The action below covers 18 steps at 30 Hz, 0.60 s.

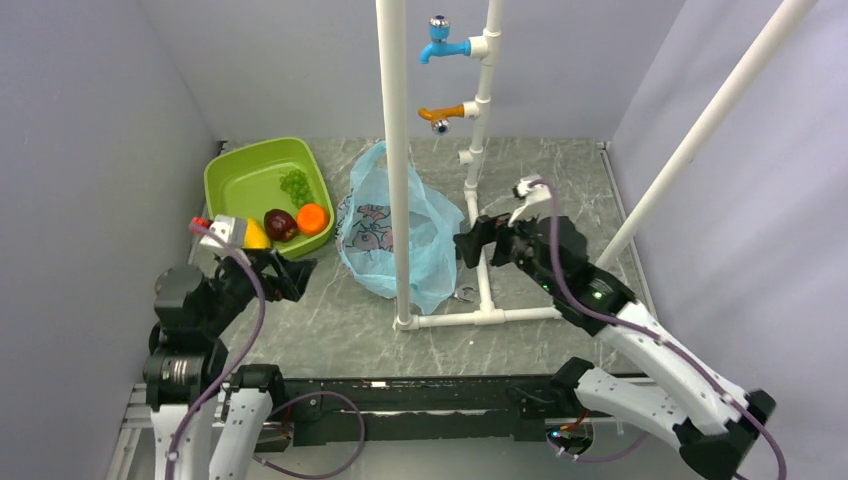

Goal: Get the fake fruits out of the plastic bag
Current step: Reset both arms

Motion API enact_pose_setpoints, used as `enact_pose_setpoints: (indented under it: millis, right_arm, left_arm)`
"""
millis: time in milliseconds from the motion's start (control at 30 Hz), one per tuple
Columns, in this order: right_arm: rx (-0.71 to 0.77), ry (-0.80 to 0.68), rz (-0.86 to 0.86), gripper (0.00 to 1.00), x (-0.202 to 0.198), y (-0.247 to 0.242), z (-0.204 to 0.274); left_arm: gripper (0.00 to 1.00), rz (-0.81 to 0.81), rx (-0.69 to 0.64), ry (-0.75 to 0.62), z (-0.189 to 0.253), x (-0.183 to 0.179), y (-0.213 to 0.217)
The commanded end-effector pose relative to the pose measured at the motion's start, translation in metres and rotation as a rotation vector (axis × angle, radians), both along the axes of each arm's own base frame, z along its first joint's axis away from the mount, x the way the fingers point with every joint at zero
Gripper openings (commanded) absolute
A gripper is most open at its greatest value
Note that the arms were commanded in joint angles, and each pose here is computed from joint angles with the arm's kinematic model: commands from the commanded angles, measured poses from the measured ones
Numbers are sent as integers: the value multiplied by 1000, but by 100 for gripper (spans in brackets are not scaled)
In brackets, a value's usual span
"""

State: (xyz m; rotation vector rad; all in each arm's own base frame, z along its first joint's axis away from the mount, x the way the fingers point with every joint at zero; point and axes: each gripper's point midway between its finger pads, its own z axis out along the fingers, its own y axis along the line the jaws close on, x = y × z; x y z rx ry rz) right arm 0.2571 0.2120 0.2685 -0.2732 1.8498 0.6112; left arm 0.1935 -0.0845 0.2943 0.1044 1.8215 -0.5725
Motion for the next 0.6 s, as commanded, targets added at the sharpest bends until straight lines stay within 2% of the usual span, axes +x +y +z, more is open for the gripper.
enact_pose_setpoints:
  millis: [0,100,300,567]
  right_arm:
    - [-7,-49,-17,99,-32,-36,50]
    - [17,-107,33,99,-59,-51,83]
    - [95,-217,-38,100,-100,-102,139]
    - [184,-297,-152,100,-124,-147,166]
  left_arm:
    - [99,11,-80,-196,53,-19,-3]
    - [99,60,-102,-297,80,-34,4]
    - [99,134,-115,-479,120,-71,17]
    - [99,201,-124,-548,134,-87,28]
